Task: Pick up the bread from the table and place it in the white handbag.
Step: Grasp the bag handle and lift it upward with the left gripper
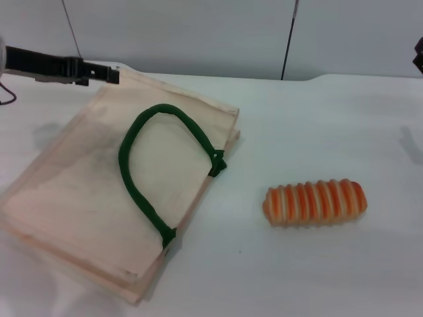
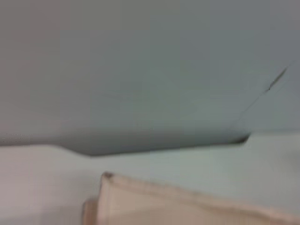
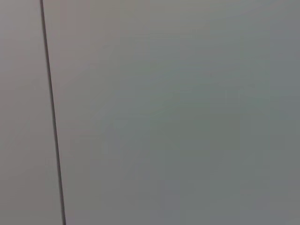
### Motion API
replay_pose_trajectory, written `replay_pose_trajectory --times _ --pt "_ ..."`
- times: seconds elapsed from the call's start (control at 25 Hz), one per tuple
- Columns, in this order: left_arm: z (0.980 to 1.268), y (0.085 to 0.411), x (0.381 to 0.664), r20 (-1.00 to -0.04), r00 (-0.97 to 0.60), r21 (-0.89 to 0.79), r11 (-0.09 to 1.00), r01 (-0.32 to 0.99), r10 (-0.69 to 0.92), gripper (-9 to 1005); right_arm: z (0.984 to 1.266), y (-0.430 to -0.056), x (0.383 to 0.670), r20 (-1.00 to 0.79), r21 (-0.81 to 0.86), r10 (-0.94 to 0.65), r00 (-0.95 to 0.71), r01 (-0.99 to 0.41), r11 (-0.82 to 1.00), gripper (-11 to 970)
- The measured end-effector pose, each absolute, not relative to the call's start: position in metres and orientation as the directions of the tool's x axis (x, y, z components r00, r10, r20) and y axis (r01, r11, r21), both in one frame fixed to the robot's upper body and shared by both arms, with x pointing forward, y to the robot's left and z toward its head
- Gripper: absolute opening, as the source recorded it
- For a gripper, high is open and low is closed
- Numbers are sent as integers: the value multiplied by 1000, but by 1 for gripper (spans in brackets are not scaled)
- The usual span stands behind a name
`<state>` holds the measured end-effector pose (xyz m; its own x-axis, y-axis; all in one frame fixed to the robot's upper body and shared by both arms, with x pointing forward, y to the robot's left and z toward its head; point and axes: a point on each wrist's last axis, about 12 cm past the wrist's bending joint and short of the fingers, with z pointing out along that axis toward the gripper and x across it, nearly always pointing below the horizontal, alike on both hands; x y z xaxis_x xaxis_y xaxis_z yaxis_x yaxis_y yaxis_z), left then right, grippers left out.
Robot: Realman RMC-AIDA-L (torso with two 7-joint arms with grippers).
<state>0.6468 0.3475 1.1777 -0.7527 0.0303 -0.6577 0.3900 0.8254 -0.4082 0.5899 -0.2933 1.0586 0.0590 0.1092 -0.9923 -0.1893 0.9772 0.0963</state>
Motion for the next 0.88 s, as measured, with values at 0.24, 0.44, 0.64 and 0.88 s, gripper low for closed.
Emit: replay_pose_trajectory --times 0.24,0.44,0.64,0.88 --pt "1178 328 657 -642 -754 -335 834 439 139 876 1059 -294 590 -992 97 110 61 -186 978 892" --pt "1163 306 660 -637 -748 -297 835 464 188 876 1059 -293 591 -992 98 111 62 -187 977 892" --pt "1154 288 661 -638 -739 -296 817 496 218 876 1060 -292 591 -992 100 113 61 -188 977 892" --pt "1142 281 664 -639 -737 -283 824 490 219 876 1060 -291 592 -992 99 113 61 -194 976 892"
